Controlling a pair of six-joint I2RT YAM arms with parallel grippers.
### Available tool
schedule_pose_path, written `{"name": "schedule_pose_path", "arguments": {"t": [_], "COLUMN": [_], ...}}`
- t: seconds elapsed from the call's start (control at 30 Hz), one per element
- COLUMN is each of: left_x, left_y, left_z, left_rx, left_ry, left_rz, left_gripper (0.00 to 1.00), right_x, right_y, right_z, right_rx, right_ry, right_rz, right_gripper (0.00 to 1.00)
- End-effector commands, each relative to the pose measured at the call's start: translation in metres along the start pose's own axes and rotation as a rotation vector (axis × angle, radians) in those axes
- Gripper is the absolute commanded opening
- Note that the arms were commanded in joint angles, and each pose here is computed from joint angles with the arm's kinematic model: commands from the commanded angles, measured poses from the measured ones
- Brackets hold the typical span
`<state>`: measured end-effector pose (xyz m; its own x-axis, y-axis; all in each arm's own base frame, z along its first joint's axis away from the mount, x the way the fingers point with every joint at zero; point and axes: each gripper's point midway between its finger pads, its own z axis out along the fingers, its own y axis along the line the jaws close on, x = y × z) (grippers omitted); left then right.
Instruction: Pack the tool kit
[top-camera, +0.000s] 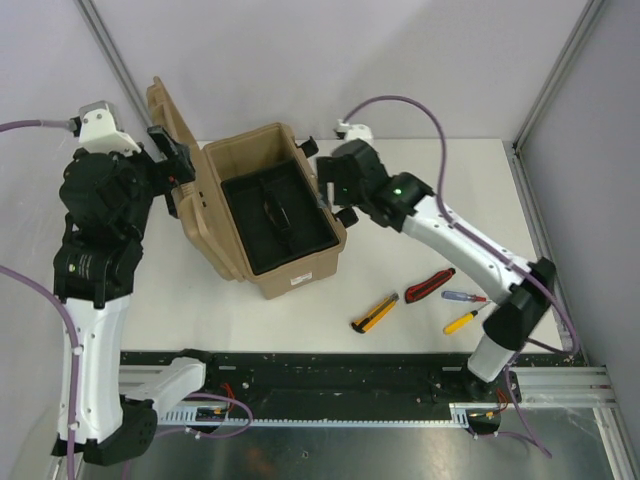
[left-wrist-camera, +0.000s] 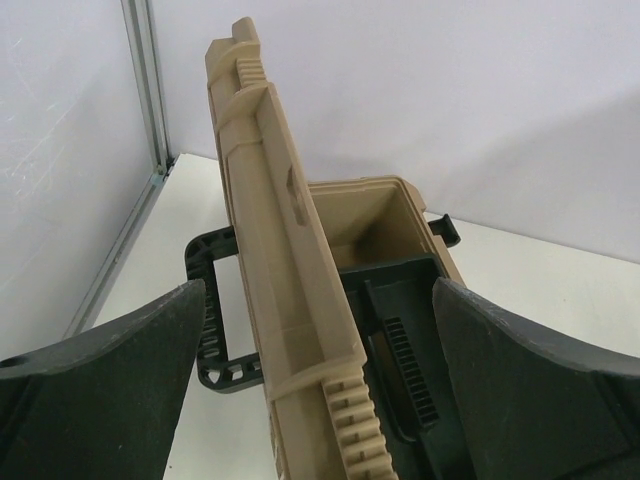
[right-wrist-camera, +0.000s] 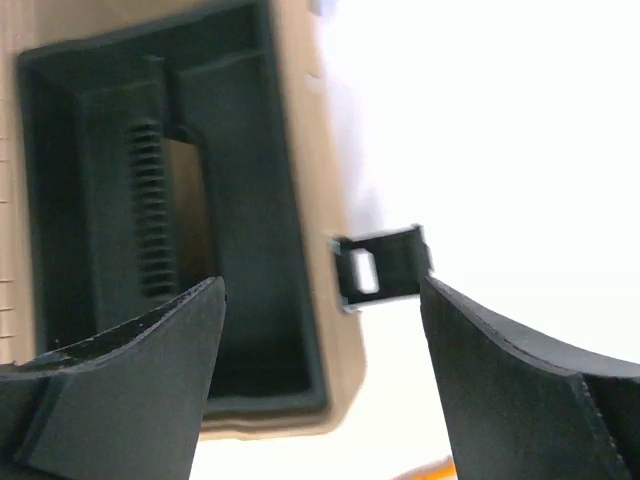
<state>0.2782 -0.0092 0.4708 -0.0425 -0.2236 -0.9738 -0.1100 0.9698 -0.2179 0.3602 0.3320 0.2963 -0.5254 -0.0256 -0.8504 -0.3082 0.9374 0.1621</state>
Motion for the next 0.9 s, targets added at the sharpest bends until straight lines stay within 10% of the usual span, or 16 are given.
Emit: {"name": "schedule_pose_path", "arguments": {"t": [0.0,0.33,0.87], "left_x": [-0.024,-0.023,-0.017], "left_y": [-0.001,-0.001,0.0], "left_z": [0.004,0.009,0.004], "left_rx": [-0.024,-0.034,-0.021], "left_ry": [-0.062,-0.061,-0.067], "left_rz": [-0.042,-0.031,-0.035], "left_gripper": [0.99,0.99,0.99], "right_x": [0.019,0.151,0.266], "right_y": [-0.063,-0.214,-0.249], "right_z": [-0.016,-0.038,-0.054], "right_rx": [0.144,0.544,0.793], "right_ry": [-0.009,0.253,0.503], "right_rz": [0.163,0.569,0.993], "right_gripper": [0.83,0.83,0.8]}}
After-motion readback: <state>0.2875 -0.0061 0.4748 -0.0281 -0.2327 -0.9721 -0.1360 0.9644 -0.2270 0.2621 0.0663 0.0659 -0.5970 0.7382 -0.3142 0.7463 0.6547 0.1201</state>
